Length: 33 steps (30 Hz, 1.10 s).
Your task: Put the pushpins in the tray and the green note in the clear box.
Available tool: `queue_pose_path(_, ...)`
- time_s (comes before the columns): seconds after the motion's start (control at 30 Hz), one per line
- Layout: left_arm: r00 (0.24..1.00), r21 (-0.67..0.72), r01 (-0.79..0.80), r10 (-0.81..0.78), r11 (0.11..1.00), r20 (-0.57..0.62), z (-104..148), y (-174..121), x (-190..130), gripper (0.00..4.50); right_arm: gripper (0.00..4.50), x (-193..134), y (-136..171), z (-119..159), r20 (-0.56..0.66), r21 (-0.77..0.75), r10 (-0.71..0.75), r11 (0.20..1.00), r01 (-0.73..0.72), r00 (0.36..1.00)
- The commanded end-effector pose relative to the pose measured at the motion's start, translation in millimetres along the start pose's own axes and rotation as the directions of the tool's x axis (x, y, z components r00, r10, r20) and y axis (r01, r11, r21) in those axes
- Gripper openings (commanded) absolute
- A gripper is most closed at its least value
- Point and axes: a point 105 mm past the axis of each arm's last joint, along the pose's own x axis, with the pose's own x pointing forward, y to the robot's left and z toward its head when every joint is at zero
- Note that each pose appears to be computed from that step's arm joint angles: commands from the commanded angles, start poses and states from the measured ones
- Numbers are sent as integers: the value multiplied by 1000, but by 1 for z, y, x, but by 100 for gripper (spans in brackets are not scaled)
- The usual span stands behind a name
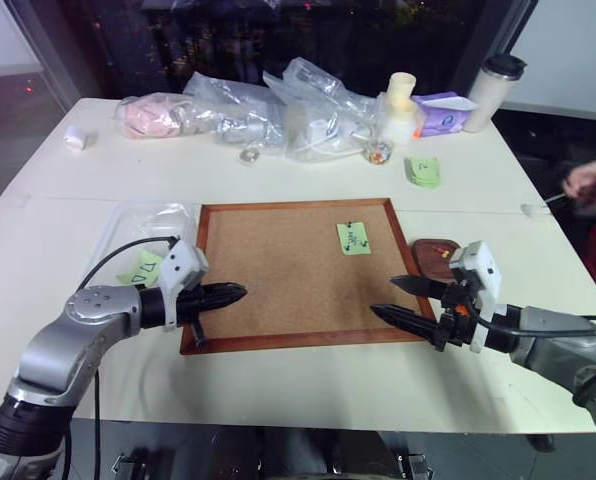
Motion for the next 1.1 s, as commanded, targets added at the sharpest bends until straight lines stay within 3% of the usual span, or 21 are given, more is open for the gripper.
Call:
queue_pose_path(0.03, 999, 35, -9, 7, 999, 35, 12, 0, -3, 3, 383, 0, 3, 6, 27, -27, 5, 1000, -4, 1000)
queue_pose_path(0.5, 998, 14, -24, 23, 1000, 60, 18, 5, -2, 3, 383, 5, -5, 8, 42, -38, -30, 999, 31, 999)
queue_pose_path(0.67, 999, 80, -38, 37, 996, 7, 23, 11, -2, 3, 383, 4, -12, 12, 56, -14, -53, 998, 54, 997)
queue_pose_path(0.83, 1000, 128, -5, 5, 992, 3, 40, 10, 21, 3, 383, 12, -27, 21, 80, -42, -98, 994, 101, 992)
queue_pose_path(1.1, 992, 166, 60, -40, 984, -123, 19, 23, 59, 3, 383, 50, -49, 33, 133, -90, -99, 990, 112, 986)
